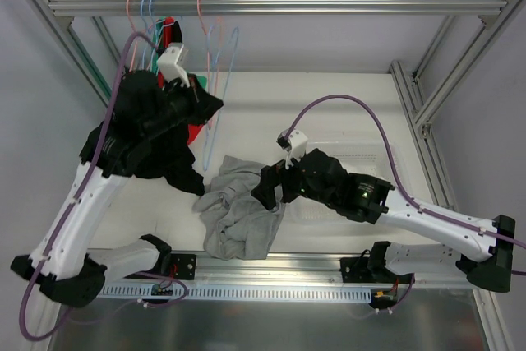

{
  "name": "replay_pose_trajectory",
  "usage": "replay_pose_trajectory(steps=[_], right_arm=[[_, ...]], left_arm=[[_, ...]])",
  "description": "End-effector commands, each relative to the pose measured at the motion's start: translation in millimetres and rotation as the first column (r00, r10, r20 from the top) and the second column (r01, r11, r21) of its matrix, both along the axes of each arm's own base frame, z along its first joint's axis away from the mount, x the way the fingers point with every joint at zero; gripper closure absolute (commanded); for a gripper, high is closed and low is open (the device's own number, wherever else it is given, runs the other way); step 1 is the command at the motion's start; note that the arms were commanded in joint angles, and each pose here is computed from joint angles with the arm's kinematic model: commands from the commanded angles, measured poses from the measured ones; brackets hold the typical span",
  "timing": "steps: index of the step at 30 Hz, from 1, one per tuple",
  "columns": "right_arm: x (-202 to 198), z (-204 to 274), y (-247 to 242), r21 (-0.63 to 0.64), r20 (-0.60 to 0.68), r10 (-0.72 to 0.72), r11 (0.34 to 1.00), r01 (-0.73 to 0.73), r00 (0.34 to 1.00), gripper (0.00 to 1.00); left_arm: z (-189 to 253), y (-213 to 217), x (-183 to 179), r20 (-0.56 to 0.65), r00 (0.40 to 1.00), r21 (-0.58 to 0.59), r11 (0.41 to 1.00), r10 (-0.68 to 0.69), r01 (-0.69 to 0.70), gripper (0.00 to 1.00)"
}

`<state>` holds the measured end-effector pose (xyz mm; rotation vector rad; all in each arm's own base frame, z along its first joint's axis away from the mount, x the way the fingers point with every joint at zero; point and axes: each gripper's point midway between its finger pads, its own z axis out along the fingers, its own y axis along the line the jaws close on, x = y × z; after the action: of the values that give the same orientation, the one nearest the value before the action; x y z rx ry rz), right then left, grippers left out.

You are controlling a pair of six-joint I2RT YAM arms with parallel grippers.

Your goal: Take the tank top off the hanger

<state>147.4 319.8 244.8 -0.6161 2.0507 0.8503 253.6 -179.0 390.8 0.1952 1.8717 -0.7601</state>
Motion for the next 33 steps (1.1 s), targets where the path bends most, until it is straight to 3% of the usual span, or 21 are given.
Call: replay_pose_trajectory(steps=[1,3,7,12,19,27,29,31,33], right_arm=[[7,6,-7,0.022,0.018,-0.041,0.999,0.040,0.999,0.00],[6,4,-7,0.020,0.012,-0.039,0.999,0.039,0.999,0.01],[4,0,-8,0.018,0.000,-0.034,0.999,0.034,0.999,0.00],[1,-4,-6,0.014,-0.014,-0.014,1.000,0.014,1.000,0.01],[-3,-14,-6,0.000,-0.027,0.000,1.000,0.000,1.000,0.01],[-10,-33,6,-0.033,-0.034,0.084,0.996,-0.085,0.996,0.00],[-13,-34,13,-0.051,-0.026,0.142,0.988,-0.143,0.990,0.01],[-14,-46,19,-0.092,-0.036,0.172,0.980,-0.175,0.984,0.00],[-13,-45,27,-0.119,-0.016,0.200,0.972,-0.201,0.980,0.01]], left_arm=[[28,-1,39,0.071,0.993,0.092,0.990,0.097,-0.103,1.00],[47,1,52,0.097,0.985,0.086,0.985,0.144,-0.153,1.00],[41,2,97,0.068,0.961,0.138,0.951,0.268,-0.275,1.00],[45,-11,134,0.059,0.949,0.147,0.937,0.311,-0.316,1.00],[21,-11,154,-0.020,0.940,0.163,0.928,0.341,-0.334,1.00],[3,-8,145,-0.091,0.940,0.148,0.938,0.328,-0.313,1.00],[10,-4,133,-0.084,0.942,0.130,0.941,0.326,-0.314,0.83],[19,-2,123,-0.072,0.948,0.109,0.947,0.311,-0.303,0.73],[39,2,108,-0.036,0.956,0.073,0.955,0.290,-0.287,0.54]])
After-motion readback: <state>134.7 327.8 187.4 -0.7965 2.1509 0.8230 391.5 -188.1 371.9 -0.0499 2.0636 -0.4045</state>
